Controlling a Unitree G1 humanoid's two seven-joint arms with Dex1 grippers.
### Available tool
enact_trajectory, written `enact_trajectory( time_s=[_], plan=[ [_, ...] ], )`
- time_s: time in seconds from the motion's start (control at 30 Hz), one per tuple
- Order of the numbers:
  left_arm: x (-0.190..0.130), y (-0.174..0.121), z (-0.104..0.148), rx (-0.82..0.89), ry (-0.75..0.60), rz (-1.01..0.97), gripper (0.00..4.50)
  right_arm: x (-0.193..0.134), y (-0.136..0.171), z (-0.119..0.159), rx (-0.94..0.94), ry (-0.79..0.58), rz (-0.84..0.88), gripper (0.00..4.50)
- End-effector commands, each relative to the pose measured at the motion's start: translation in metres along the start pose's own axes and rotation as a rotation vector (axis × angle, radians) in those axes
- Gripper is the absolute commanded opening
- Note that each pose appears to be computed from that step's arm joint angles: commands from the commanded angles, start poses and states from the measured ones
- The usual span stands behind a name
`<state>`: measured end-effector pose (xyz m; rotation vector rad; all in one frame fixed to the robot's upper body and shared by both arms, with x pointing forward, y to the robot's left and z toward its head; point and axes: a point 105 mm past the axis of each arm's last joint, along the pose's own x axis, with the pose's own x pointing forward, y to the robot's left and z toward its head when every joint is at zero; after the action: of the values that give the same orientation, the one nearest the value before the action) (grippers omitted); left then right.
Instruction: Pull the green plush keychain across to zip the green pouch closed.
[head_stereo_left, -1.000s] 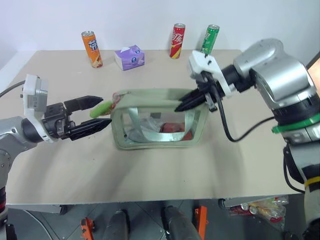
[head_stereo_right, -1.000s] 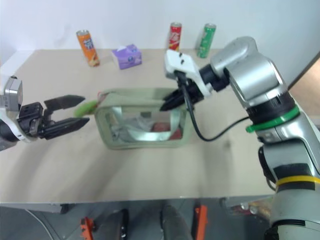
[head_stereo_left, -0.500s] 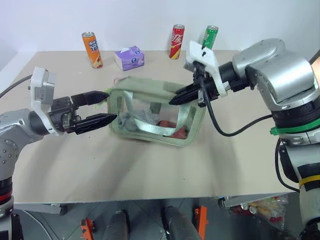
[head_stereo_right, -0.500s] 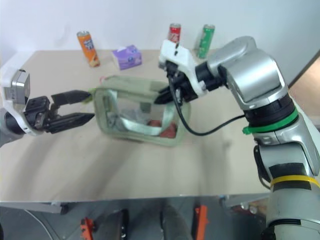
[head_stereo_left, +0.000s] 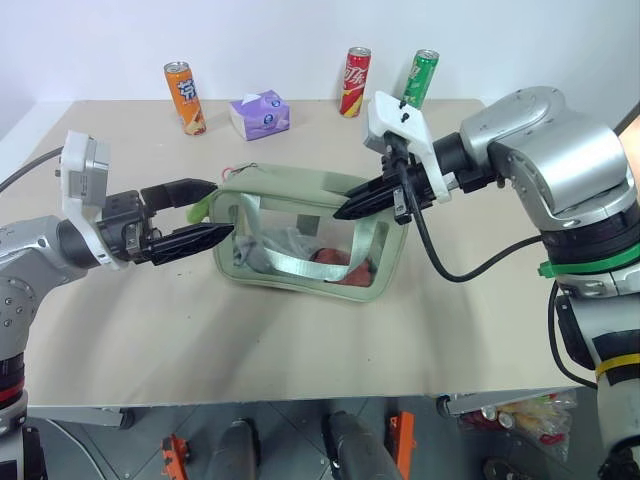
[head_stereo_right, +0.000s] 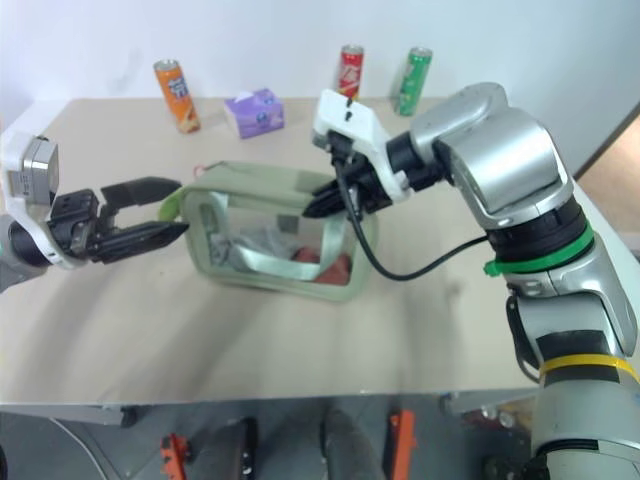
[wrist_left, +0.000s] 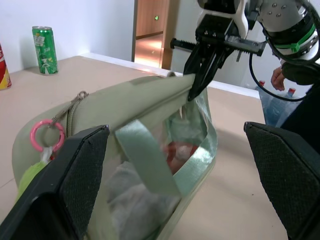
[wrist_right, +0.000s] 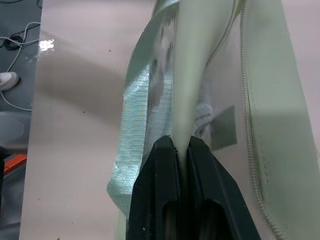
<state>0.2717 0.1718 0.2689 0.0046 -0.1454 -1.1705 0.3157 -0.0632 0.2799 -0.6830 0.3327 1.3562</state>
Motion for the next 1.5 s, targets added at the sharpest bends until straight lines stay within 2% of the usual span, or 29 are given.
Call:
enact_trajectory(
  time_s=[0.03,0.43,0.57,0.77,0.87,0.97,1.1,1.27,1.5],
  plan=[
    [-0.002,-0.005,0.013,0.046,-0.021,-0.003,4.50,-0.006,0.002,0.013,-0.064,-0.044,-0.028,0.04],
    [0.000,-0.002,0.014,0.049,-0.016,-0.004,4.50,-0.008,0.011,0.009,-0.095,-0.037,0.001,0.04],
    [0.000,-0.002,0.015,0.050,-0.018,-0.006,4.50,-0.011,0.024,0.006,-0.167,-0.028,0.066,1.41],
    [0.001,-0.001,0.017,0.051,-0.029,-0.010,4.50,-0.023,0.026,0.002,-0.194,-0.003,0.088,3.49],
    [0.001,0.000,0.020,0.050,-0.039,-0.013,4.50,-0.054,0.029,0.009,-0.239,-0.039,0.144,3.49],
    [-0.002,0.001,0.025,0.048,-0.059,-0.008,4.50,-0.088,0.022,0.024,-0.232,-0.147,0.123,3.49],
    [-0.010,0.005,0.030,0.033,-0.090,0.015,4.50,-0.110,0.009,0.011,-0.185,-0.160,0.032,3.49],
    [-0.029,0.009,0.025,0.003,-0.058,0.060,4.50,-0.114,0.007,-0.032,-0.076,-0.097,-0.046,3.49],
    [-0.063,0.022,0.009,-0.036,0.043,0.144,4.50,-0.098,0.024,-0.051,0.013,-0.125,-0.076,3.49]
  ],
)
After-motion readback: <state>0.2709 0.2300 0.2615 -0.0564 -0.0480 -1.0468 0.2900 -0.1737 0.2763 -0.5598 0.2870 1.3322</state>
